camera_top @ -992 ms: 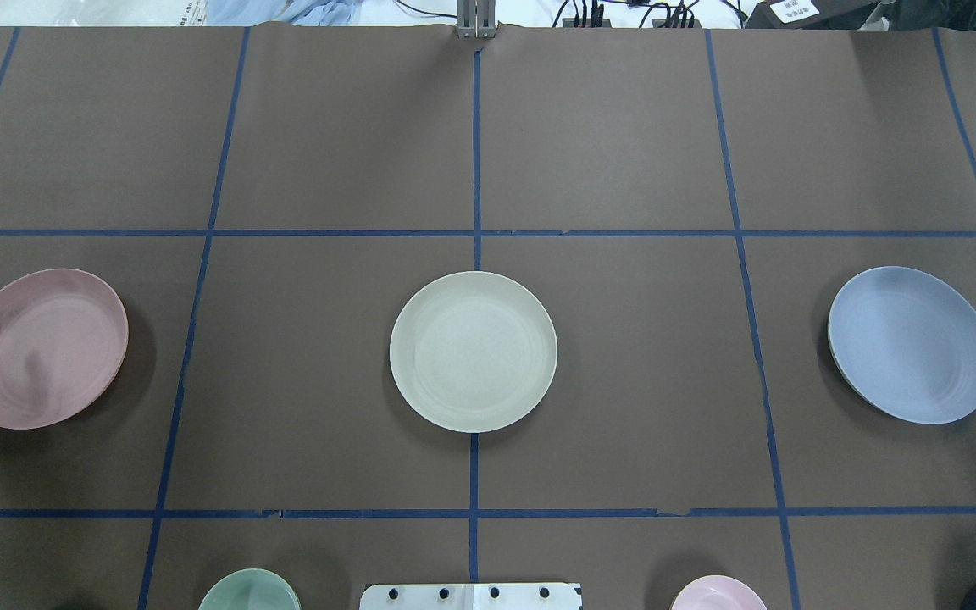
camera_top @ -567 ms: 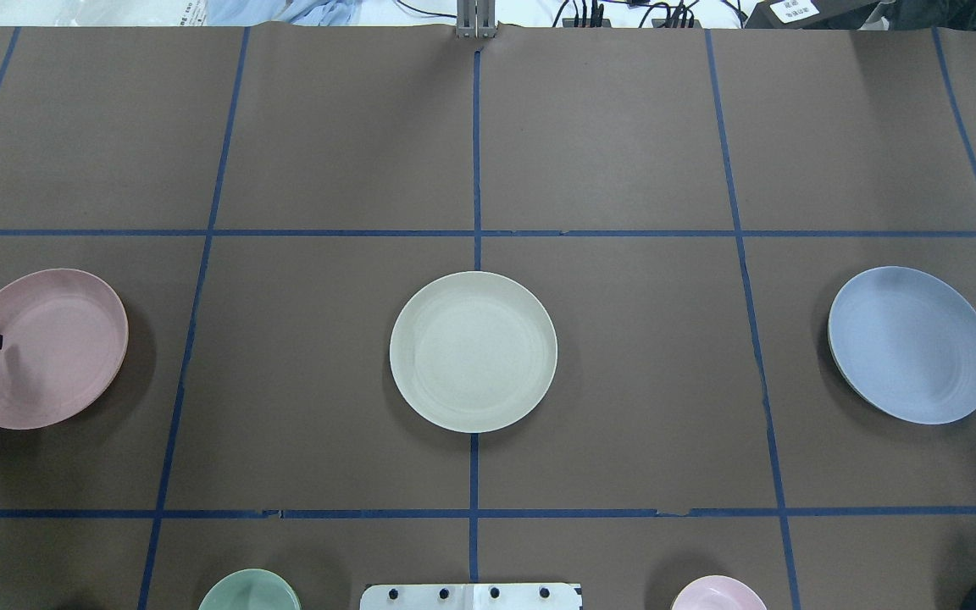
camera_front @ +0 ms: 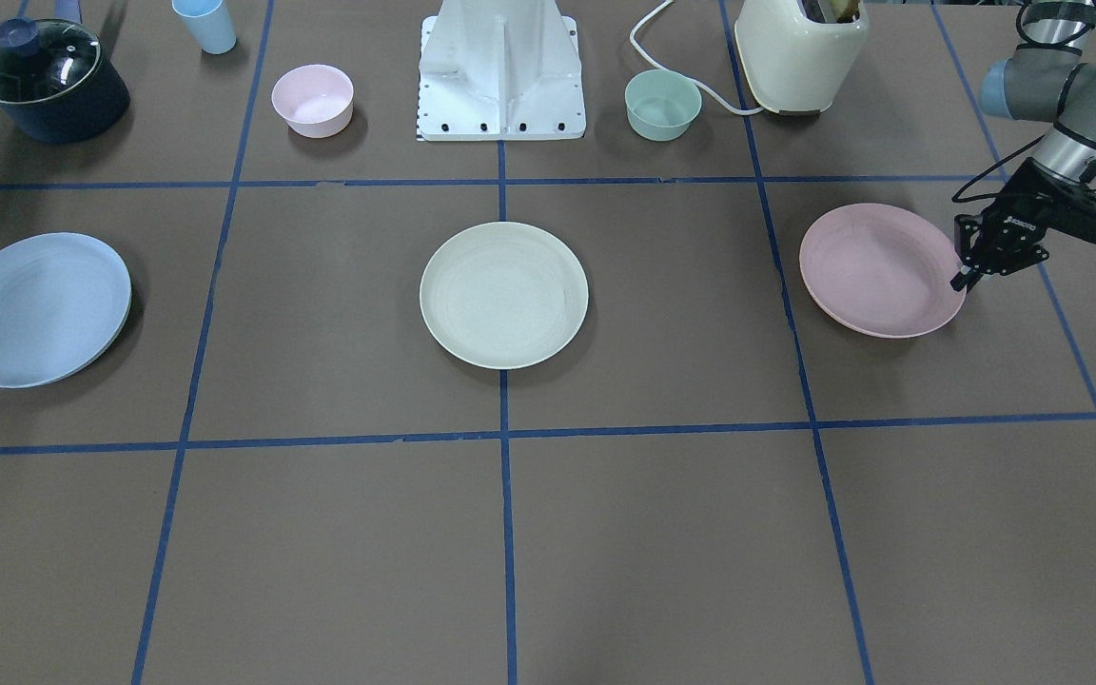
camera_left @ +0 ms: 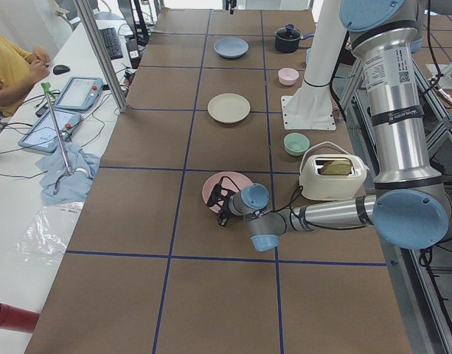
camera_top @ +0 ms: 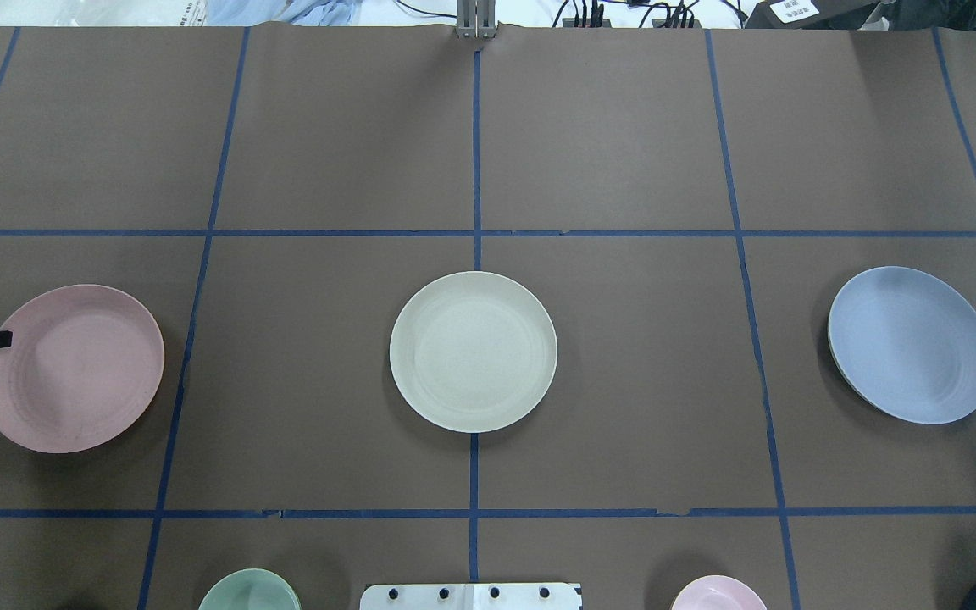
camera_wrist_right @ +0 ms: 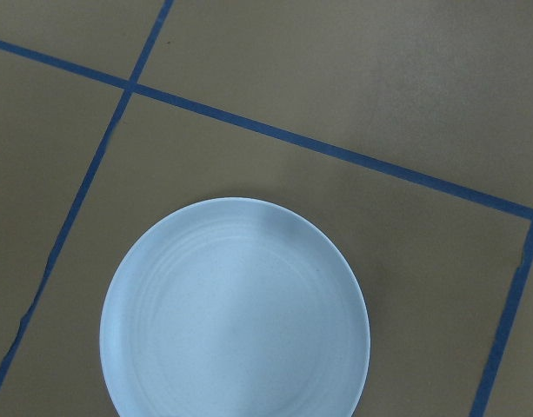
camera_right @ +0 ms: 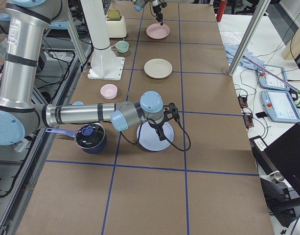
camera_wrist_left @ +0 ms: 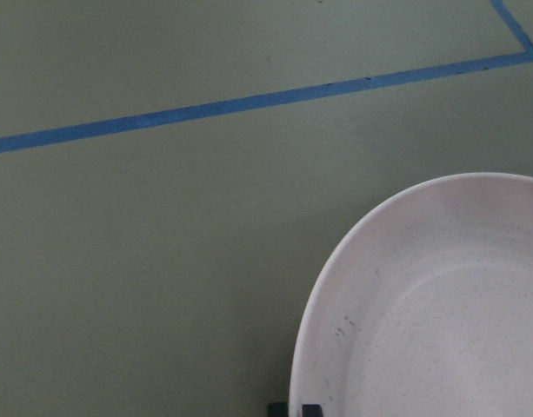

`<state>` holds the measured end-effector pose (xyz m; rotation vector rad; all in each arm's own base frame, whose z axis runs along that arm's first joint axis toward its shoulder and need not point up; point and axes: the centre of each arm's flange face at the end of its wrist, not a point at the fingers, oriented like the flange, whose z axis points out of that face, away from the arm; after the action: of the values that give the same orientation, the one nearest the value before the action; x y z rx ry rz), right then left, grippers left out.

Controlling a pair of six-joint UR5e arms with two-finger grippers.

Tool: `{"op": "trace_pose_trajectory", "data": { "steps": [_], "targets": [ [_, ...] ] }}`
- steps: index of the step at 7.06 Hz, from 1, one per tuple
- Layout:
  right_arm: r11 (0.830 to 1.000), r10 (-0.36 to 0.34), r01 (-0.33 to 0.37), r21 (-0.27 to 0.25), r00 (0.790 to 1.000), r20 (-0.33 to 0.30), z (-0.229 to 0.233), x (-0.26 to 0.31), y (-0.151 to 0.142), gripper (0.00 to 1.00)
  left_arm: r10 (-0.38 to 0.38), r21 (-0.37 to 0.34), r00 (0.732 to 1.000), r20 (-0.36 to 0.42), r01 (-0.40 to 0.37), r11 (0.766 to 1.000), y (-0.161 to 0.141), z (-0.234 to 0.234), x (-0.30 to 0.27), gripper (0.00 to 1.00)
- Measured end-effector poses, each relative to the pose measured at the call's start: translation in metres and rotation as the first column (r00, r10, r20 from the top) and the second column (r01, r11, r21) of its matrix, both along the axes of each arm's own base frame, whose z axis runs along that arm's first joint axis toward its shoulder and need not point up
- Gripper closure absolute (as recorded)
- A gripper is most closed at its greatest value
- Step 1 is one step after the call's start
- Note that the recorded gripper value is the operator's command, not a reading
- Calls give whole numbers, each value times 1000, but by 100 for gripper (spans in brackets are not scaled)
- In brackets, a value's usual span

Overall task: Stack three plates with pink and blue
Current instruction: 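Grip the rim of the pink plate with the left gripper, then slide the pink plate with the left gripper onto the cream plate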

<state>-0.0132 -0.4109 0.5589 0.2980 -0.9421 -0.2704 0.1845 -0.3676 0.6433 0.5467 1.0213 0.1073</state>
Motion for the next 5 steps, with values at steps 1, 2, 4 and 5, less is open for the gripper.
{"op": "trace_pose_trajectory", "data": {
  "steps": [1, 2, 4, 5],
  "targets": [
    [1000, 0, 0, 4, 1000, 1, 1, 0, 2, 0, 21, 2, 999, -25, -21, 1000, -6, -26, 1, 100],
    [1000, -1, 1, 7, 1000, 2, 2, 1, 4, 0, 29, -8, 999, -33, -29, 1000, -15, -65, 5, 100],
    [1000, -2, 2, 7, 1000, 2, 4, 1, 7, 0, 18, -72, 998, -53, -21, 997, -33, -168, 25, 100],
    [1000, -2, 2, 7, 1000, 2, 4, 1, 7, 0, 5, -125, 996, -87, -16, 992, -39, -215, 57, 100]
  ]
}}
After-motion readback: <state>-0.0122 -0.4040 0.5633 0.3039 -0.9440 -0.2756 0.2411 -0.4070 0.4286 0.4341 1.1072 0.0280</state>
